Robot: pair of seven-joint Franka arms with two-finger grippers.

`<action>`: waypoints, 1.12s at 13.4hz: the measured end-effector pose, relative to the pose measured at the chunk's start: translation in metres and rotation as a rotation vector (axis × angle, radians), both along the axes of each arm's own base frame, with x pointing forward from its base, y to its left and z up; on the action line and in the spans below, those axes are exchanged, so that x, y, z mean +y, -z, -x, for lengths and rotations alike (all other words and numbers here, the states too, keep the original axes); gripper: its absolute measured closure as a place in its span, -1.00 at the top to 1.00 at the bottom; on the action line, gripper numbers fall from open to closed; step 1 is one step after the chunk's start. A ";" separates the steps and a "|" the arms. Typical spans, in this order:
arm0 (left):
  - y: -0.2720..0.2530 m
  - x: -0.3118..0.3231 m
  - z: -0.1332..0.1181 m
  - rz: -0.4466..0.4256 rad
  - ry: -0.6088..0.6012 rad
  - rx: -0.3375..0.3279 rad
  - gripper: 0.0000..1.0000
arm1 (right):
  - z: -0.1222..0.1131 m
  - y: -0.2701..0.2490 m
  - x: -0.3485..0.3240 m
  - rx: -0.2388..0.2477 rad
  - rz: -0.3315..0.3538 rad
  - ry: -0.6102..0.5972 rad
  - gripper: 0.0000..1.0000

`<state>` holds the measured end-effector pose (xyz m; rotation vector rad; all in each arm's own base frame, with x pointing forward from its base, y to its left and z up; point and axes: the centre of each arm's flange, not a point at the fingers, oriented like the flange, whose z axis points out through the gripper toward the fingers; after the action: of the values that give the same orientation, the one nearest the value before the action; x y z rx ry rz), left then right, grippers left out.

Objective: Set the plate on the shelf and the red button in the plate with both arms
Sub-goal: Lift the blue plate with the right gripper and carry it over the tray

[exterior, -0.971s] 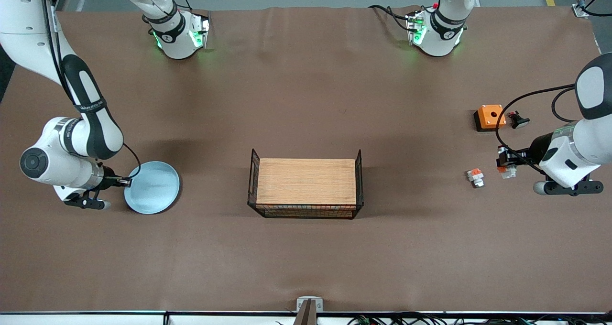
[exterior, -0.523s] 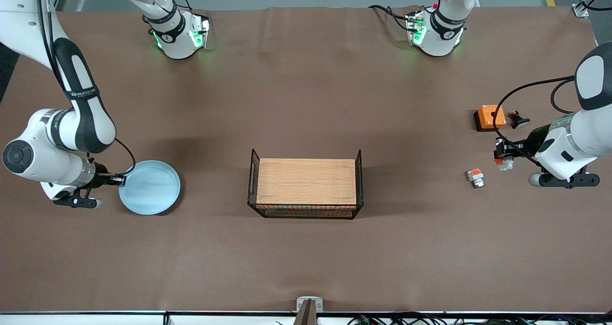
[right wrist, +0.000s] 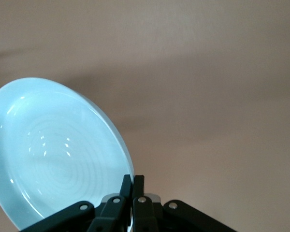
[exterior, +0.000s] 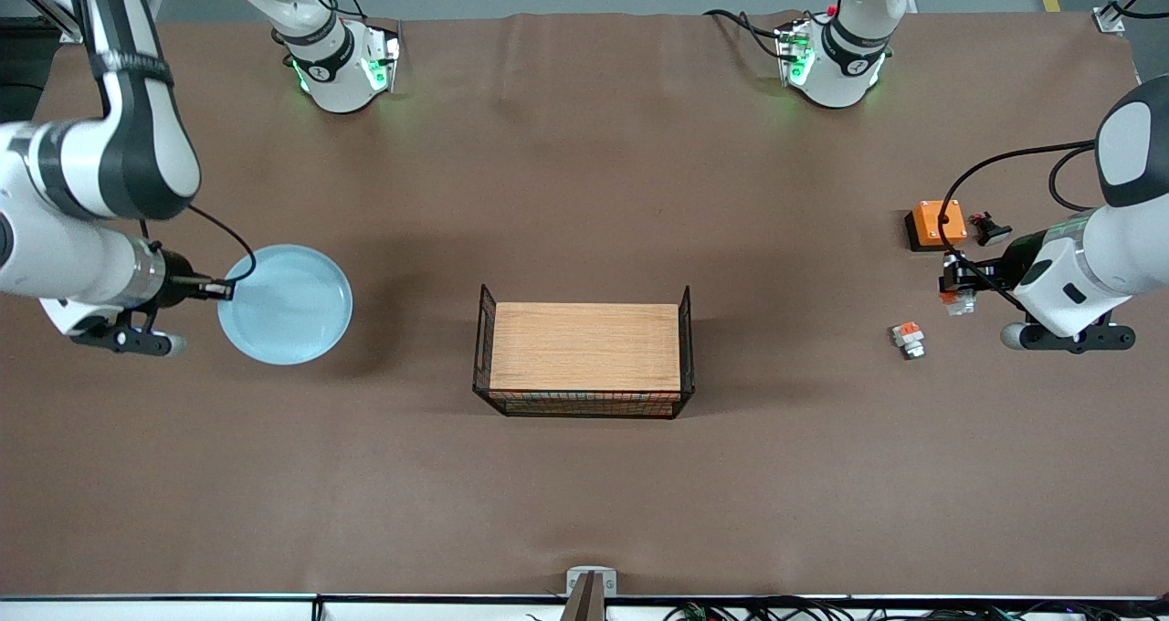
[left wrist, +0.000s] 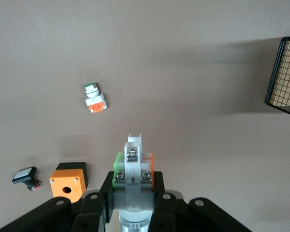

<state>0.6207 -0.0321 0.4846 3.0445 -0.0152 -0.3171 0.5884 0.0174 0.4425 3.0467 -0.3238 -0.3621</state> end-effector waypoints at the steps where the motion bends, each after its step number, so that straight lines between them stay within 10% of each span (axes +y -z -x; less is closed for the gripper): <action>1: 0.000 0.000 0.001 0.000 0.001 0.004 -0.32 | 0.009 -0.024 0.021 0.016 0.022 0.040 -0.94; 7: -0.007 -0.003 0.004 -0.002 -0.001 0.001 -0.32 | 0.061 -0.137 0.190 0.059 0.034 0.476 -0.95; 15: -0.027 -0.065 0.009 0.043 -0.143 0.002 -0.32 | 0.106 -0.114 0.399 -0.027 -0.040 1.106 -0.95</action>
<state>0.6112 -0.0969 0.5117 2.9823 0.1917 -0.3050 0.4825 0.4165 0.5563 2.5668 -1.9763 -0.3390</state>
